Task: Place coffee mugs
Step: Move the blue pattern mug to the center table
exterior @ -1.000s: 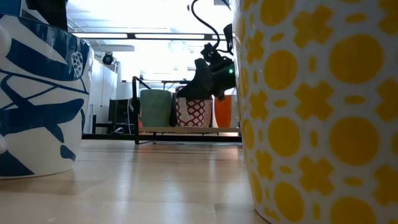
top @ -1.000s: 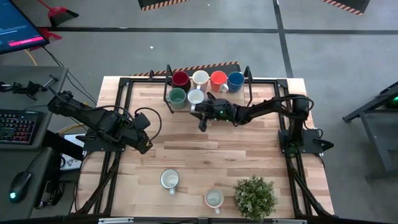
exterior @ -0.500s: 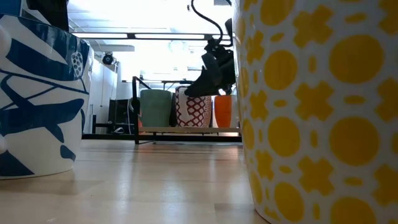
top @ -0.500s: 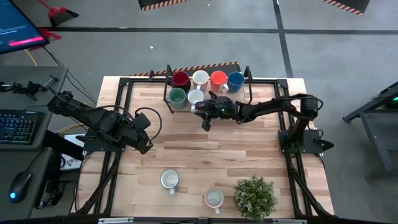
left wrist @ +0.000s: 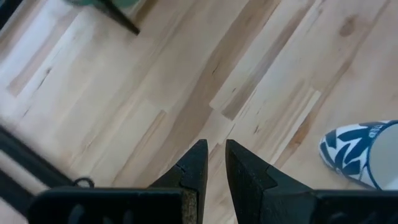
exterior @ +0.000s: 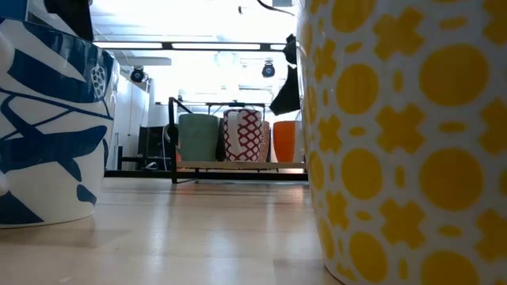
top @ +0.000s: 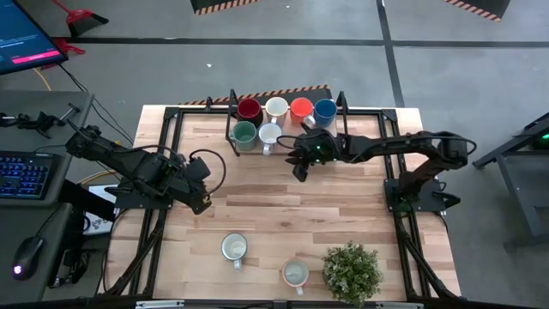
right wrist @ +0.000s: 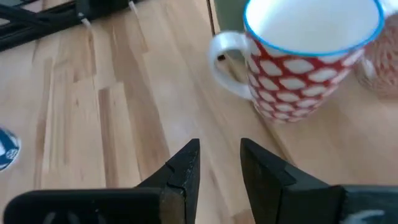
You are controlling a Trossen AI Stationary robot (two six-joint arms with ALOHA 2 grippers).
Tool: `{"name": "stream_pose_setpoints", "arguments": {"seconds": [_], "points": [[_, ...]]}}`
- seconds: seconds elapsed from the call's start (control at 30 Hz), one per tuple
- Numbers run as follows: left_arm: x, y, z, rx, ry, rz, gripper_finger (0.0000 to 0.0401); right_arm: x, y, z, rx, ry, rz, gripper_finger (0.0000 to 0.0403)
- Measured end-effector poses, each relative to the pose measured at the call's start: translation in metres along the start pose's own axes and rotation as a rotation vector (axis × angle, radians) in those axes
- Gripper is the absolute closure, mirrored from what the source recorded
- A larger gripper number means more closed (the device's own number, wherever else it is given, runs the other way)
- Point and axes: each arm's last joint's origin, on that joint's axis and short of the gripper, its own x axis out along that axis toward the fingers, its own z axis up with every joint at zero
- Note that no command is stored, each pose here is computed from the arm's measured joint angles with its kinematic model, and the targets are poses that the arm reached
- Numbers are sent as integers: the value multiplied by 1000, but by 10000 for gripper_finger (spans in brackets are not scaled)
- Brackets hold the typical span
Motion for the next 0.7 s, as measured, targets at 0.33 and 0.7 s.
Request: {"name": "stream_pose_setpoints", "arguments": {"seconds": [0.33, 0.7], "points": [[0, -14, 11, 81, -142, -91, 354, -14, 17, -20, 253, 307, 284, 308], [5, -24, 25, 200, -266, -70, 354, -90, 39, -53, 240, 759, 319, 308]]}}
